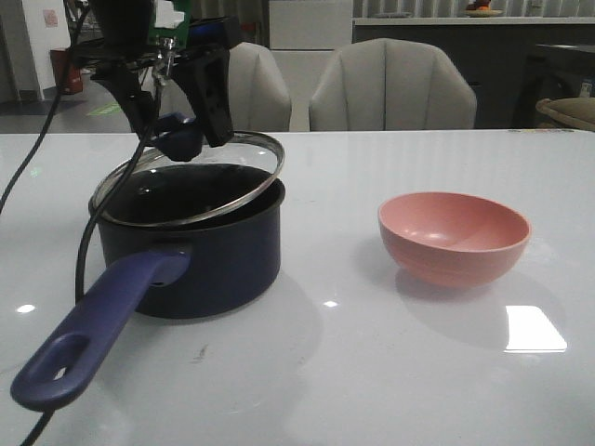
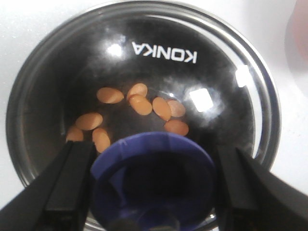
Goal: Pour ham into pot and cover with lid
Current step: 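Bring the glass lid over the saucepan with the left gripper, then lower the lid onto the saucepan rim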
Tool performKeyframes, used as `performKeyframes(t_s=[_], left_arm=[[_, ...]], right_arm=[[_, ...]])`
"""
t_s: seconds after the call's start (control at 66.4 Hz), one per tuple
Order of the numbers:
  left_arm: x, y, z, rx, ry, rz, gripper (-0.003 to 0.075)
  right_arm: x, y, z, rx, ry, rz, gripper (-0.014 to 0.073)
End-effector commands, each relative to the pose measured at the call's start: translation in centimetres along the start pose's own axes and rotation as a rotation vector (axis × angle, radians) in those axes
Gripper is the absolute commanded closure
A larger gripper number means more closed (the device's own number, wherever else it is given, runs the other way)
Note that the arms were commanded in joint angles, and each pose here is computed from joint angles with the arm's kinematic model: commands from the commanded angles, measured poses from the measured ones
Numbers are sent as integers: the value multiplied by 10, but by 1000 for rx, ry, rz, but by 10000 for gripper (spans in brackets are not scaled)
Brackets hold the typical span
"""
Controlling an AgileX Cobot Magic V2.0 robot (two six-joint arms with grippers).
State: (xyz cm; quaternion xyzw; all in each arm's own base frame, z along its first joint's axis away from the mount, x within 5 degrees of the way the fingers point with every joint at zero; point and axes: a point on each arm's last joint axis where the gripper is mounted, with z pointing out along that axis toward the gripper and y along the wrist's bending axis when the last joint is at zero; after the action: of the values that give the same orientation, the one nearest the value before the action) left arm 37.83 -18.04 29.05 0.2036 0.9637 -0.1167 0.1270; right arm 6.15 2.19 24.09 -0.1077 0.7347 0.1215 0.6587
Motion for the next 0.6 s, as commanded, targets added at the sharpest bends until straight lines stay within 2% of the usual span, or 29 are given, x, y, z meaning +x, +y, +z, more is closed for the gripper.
performKeyframes(t_s=[0.0, 0.226, 0.587], left_arm=[[-3, -8, -32, 0, -96, 20, 512], [-3, -6, -31, -22, -91, 27, 496], [-4, -3, -13, -22, -34, 20, 258]], right_arm=[[-16, 0, -2, 8, -96, -11, 428], [-16, 0, -2, 8, -96, -11, 428], [-16, 0, -2, 8, -96, -11, 428]])
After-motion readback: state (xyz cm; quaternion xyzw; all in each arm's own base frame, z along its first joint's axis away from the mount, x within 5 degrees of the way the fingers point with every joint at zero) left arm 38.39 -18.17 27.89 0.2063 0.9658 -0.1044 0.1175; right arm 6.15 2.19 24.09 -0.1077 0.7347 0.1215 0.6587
